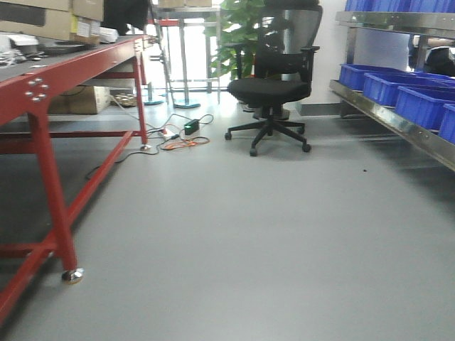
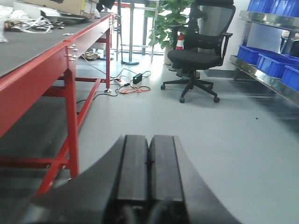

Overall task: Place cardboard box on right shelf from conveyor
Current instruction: 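Drive the base away from the conveyor toward the steel shelving rack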

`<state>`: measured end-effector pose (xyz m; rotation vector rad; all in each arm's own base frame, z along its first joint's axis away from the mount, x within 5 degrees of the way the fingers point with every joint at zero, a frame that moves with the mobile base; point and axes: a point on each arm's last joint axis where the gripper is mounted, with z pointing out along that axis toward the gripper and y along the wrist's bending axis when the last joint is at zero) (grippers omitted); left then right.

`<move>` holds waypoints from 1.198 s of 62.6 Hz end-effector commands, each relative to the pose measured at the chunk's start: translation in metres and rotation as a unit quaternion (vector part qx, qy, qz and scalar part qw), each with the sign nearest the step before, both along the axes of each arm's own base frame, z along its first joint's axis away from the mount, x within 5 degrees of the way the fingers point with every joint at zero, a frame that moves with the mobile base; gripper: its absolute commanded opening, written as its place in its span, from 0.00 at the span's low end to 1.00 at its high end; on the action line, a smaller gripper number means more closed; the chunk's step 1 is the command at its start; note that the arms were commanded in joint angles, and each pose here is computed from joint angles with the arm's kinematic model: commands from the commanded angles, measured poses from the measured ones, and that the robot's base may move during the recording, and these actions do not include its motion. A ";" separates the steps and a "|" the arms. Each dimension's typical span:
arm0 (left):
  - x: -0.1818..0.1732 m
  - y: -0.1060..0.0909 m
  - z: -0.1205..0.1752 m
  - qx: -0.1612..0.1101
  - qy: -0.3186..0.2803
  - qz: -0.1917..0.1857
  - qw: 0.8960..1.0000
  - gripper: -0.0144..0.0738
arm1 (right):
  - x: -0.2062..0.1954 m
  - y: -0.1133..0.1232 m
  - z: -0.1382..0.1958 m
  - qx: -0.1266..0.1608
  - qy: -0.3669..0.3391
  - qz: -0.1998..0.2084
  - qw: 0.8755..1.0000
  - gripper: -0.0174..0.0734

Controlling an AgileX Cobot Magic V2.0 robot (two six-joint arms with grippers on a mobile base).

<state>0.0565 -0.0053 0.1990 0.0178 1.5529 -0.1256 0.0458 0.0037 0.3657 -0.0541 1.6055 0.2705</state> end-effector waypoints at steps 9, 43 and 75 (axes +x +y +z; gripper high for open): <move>-0.001 0.001 0.010 -0.010 -0.049 0.001 0.999 0.03 | -0.001 0.001 0.017 -0.004 -0.060 0.006 0.998 0.44; -0.001 0.001 0.010 -0.010 -0.049 0.001 0.999 0.03 | -0.001 0.001 0.017 -0.004 -0.060 0.006 0.998 0.44; -0.001 0.001 0.010 -0.011 -0.051 0.001 0.999 0.03 | -0.001 0.001 0.017 -0.004 -0.060 0.006 0.998 0.44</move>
